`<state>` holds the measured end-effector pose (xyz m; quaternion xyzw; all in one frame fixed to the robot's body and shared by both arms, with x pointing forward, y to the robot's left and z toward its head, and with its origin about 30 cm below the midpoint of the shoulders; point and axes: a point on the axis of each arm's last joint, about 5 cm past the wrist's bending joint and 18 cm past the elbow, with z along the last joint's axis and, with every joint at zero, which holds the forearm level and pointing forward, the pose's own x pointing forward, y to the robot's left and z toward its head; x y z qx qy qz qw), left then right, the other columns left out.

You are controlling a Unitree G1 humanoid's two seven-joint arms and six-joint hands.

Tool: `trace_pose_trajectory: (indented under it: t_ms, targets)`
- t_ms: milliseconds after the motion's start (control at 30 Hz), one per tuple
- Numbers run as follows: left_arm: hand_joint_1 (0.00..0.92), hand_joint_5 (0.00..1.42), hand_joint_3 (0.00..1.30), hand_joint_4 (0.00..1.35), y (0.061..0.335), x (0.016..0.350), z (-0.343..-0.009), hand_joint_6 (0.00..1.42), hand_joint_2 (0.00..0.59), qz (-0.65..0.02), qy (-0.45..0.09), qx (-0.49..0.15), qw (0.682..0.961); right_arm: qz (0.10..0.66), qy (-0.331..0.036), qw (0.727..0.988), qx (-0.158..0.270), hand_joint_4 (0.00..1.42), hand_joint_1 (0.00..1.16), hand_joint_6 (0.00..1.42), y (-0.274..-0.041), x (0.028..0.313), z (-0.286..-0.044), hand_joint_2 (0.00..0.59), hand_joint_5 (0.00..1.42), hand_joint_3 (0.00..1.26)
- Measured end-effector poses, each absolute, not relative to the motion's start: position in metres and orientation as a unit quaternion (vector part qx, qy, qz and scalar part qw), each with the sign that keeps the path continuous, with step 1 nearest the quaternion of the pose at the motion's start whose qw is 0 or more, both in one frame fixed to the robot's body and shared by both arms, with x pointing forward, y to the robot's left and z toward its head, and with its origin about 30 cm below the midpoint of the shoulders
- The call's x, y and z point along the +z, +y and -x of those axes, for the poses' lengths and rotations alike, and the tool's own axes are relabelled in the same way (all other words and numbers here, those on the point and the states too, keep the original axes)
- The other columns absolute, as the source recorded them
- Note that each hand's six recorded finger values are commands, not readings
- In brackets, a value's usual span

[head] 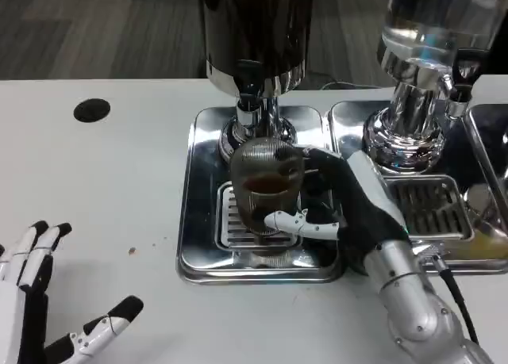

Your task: Grasp the cup under the faucet to collect the drink, then remove the cup.

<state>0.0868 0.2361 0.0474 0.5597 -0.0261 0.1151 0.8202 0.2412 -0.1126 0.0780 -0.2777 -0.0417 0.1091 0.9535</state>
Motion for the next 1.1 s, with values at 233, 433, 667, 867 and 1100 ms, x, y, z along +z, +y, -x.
trace_pose_trajectory:
  t_ms: [233,433,667,867,1100]
  targets:
    - [0.000,0.17,0.20,0.00,0.234,0.044,-0.090,0.10,0.070,-0.556,-0.026,0.109,0.824,0.291,-0.035,0.947,0.129,0.59,0.79,0.43,-0.120,0.086,-0.239,0.200,0.44,0.52]
    - [0.000,0.17,0.20,0.00,0.229,0.042,-0.095,0.10,0.068,-0.550,-0.031,0.101,0.828,0.297,-0.029,0.944,0.144,0.59,0.78,0.43,-0.124,0.089,-0.236,0.202,0.44,0.52]
    - [0.000,0.17,0.19,0.00,0.224,0.041,-0.101,0.10,0.065,-0.546,-0.040,0.092,0.832,0.298,-0.024,0.943,0.146,0.59,0.78,0.42,-0.131,0.088,-0.227,0.202,0.44,0.52]
    - [0.000,0.17,0.18,0.00,0.221,0.041,-0.103,0.10,0.065,-0.544,-0.045,0.087,0.833,0.292,-0.021,0.946,0.136,0.59,0.78,0.42,-0.140,0.088,-0.219,0.202,0.44,0.52]
    - [0.000,0.17,0.18,0.00,0.219,0.042,-0.108,0.10,0.065,-0.544,-0.051,0.087,0.833,0.284,-0.017,0.950,0.124,0.60,0.78,0.43,-0.147,0.087,-0.210,0.202,0.44,0.53]
